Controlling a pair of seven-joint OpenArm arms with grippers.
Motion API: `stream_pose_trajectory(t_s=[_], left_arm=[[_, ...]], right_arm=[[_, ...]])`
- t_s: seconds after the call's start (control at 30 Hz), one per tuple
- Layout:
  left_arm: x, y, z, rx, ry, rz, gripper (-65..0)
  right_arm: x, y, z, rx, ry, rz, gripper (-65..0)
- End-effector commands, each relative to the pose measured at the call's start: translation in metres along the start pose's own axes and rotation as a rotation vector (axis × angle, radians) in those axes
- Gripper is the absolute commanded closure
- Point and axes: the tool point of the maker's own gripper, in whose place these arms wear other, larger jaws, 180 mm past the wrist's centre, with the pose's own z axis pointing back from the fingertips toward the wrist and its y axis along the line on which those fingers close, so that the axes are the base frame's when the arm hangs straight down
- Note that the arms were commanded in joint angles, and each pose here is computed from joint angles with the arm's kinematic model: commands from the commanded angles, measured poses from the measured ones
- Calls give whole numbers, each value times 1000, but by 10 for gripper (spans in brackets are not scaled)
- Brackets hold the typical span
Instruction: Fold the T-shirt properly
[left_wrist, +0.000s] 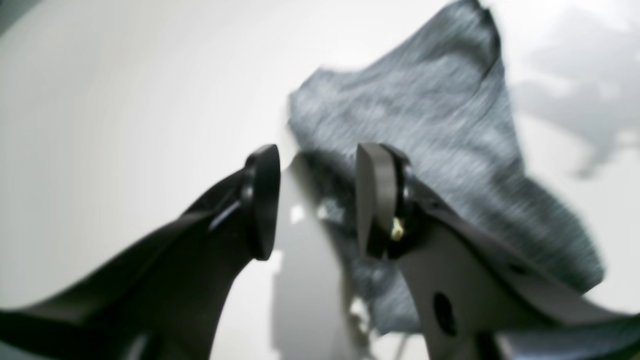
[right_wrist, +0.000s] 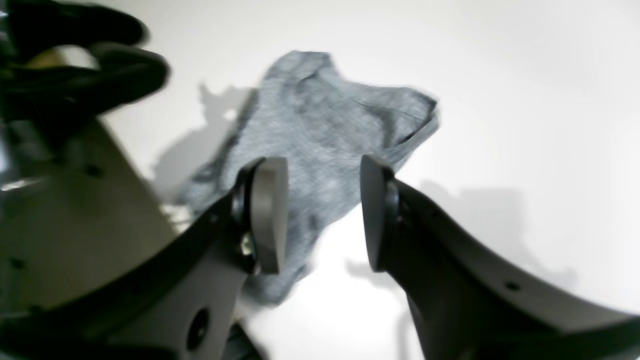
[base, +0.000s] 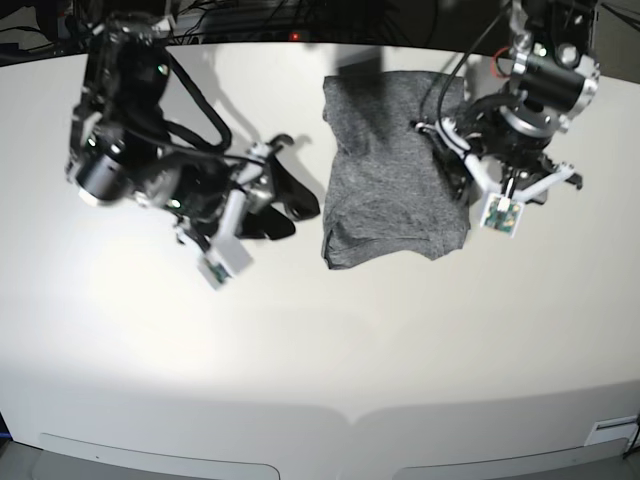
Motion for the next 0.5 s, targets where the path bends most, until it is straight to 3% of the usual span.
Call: stream_pose_trajectory(t_s=[0.0,0.2,0.47], left_arm=[[3,14,7,55,-23,-8,-247],[-46,69,38,224,109,-21,-246],[-142,88,95,211,417,-12,-245]], right_arm=[[7,5,11,6,-43,5,-244],[-34,-2,70,-136,-5,-97,-244],[-119,10,150,-337,235,-266,-244]])
